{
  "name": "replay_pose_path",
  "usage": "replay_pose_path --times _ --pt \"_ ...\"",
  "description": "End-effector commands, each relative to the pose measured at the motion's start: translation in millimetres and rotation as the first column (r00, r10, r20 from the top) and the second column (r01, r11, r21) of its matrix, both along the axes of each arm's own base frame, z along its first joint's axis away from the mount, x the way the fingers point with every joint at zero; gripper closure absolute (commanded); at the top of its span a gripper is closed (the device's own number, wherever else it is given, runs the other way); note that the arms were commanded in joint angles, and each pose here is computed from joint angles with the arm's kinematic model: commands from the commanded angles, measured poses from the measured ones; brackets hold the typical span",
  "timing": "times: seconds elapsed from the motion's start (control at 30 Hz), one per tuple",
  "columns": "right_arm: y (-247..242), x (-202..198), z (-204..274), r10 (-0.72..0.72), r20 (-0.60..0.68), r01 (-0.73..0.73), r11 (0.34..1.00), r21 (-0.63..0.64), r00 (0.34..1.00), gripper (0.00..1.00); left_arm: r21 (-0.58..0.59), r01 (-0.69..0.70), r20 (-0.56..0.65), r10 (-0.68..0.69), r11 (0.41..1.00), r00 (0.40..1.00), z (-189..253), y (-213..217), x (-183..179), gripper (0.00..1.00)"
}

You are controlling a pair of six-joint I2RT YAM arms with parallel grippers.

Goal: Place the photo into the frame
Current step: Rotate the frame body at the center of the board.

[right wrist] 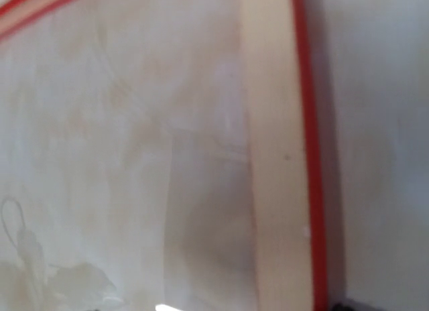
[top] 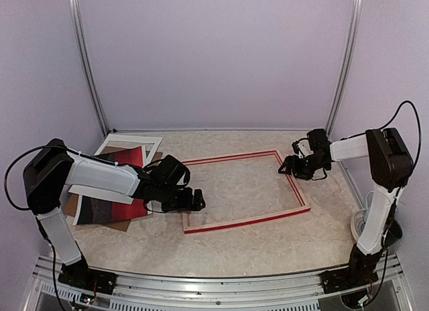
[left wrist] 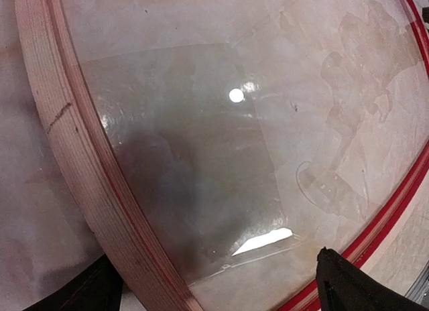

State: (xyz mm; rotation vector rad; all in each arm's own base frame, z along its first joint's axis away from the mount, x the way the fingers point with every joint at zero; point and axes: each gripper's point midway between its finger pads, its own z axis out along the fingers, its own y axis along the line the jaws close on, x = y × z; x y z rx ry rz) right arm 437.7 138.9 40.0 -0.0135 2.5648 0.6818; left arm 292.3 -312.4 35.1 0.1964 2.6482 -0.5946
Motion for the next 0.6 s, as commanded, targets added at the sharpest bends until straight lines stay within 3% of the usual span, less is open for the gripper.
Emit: replay_pose_path --times 0.0,0.3,0.43,0.57 --pt "13.4 31.6 7.4 0.032 0.009 -0.033 0.997 0.074 0.999 0.27 -0.091 0.082 -0.033 -0.085 0.993 0.996 0.8 -34.6 -28.3 0.01" --pt "41.0 109.5 39.7 0.081 0.113 -0.100 0.980 0.174 0.990 0.26 -0.181 0.233 -0.042 -0.244 0.956 0.969 9.2 -85.1 -71.5 0.01" --pt "15.1 115.5 89.2 0.006 0.215 -0.014 0.999 0.033 0.976 0.21 -0.174 0.211 0.033 -0.209 0.962 0.977 37.4 -77.9 -55.1 0.01" --pt "-7.0 92.2 124.1 -0.049 0.256 0.063 0.997 -0.048 0.965 0.18 -0.225 0.158 0.145 -0.127 0.961 0.981 90.7 -64.0 -16.8 0.01"
